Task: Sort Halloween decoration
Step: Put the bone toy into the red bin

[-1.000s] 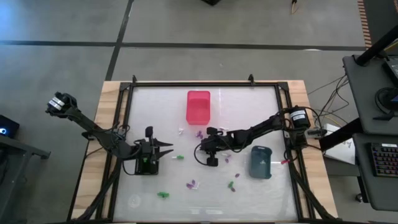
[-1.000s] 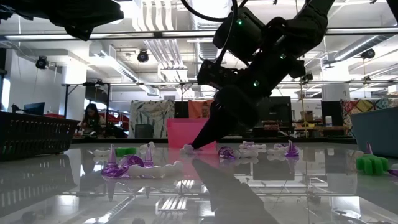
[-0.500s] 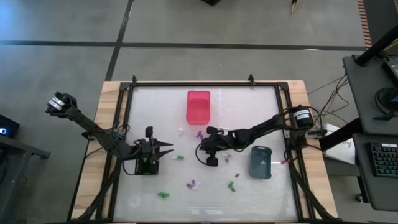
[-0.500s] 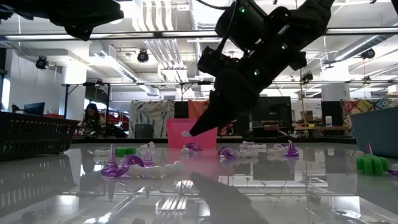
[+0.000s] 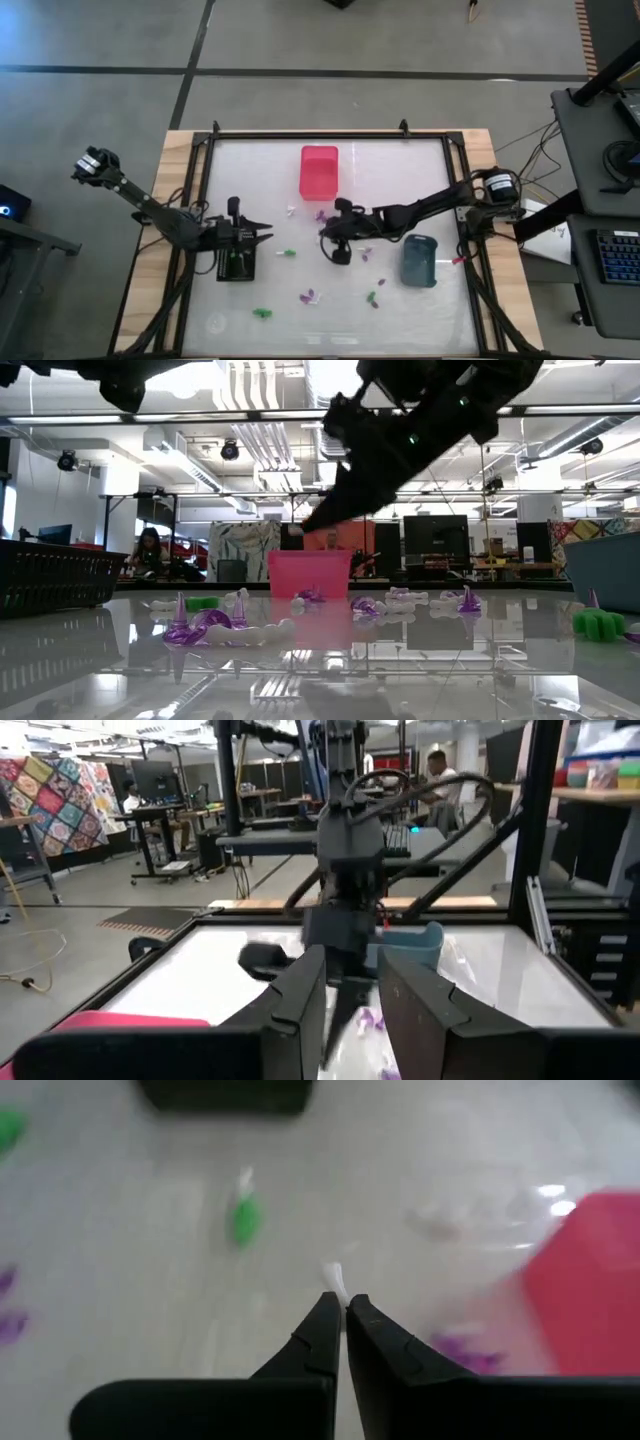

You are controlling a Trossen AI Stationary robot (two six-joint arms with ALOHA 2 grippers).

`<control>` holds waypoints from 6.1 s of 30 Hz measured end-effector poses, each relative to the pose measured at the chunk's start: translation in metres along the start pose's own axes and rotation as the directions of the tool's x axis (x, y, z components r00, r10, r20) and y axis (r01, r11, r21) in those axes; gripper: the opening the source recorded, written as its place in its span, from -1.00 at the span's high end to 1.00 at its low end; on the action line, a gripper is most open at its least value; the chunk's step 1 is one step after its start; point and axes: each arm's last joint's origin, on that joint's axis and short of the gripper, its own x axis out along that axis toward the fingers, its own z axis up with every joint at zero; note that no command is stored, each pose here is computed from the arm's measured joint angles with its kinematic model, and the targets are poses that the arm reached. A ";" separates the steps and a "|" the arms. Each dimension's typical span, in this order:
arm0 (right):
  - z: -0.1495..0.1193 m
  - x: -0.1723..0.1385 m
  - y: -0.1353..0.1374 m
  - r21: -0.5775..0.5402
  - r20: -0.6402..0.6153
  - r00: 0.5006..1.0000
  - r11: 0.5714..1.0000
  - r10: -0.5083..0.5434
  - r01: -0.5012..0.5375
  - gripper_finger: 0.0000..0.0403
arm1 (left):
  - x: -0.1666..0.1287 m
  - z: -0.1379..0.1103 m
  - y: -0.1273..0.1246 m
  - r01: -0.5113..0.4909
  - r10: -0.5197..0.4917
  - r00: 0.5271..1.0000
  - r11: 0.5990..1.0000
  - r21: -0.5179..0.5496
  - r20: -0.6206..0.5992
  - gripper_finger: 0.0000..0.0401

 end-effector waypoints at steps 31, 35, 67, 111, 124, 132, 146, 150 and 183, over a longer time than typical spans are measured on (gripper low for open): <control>0.045 -0.005 -0.155 0.159 -0.055 0.957 0.944 -0.285 0.290 0.85 | -0.004 0.011 0.005 -0.015 0.010 0.998 0.998 0.066 0.067 0.62; 0.046 -0.005 -0.155 0.179 -0.050 0.957 0.940 -0.286 0.291 0.67 | -0.004 0.011 0.005 -0.015 0.010 0.998 0.997 0.073 0.066 0.62; 0.054 -0.081 -0.008 0.185 -0.291 0.955 0.983 0.059 -0.005 0.48 | 0.013 -0.013 -0.005 -0.024 0.024 0.999 1.000 0.010 -0.035 0.62; 0.004 -0.151 0.006 0.245 -0.132 0.990 0.970 0.048 -0.015 0.54 | 0.088 -0.080 0.047 0.118 -0.012 0.693 0.988 0.098 -0.721 0.62; -0.009 -0.147 0.005 0.253 -0.088 0.995 0.967 0.037 -0.013 0.56 | 0.080 -0.104 0.084 -0.188 0.230 0.685 0.972 0.137 -0.692 0.61; -0.009 -0.146 0.005 0.254 -0.089 0.996 0.967 0.028 -0.005 0.57 | 0.087 -0.112 0.082 -0.183 0.208 0.707 0.977 0.109 -0.676 0.61; -0.009 -0.146 0.005 0.270 -0.087 0.996 0.963 0.028 -0.003 0.55 | 0.092 -0.142 0.080 -0.191 0.210 0.633 0.975 0.113 -0.745 0.61; -0.009 -0.146 0.005 0.269 -0.085 0.996 0.963 0.011 0.012 0.55 | 0.093 -0.143 0.080 -0.206 0.213 0.632 0.973 0.104 -0.745 0.61; -0.009 -0.146 0.005 0.286 -0.084 0.996 0.958 0.005 0.019 0.55 | 0.091 -0.144 0.080 -0.229 0.214 0.622 0.970 0.086 -0.753 0.63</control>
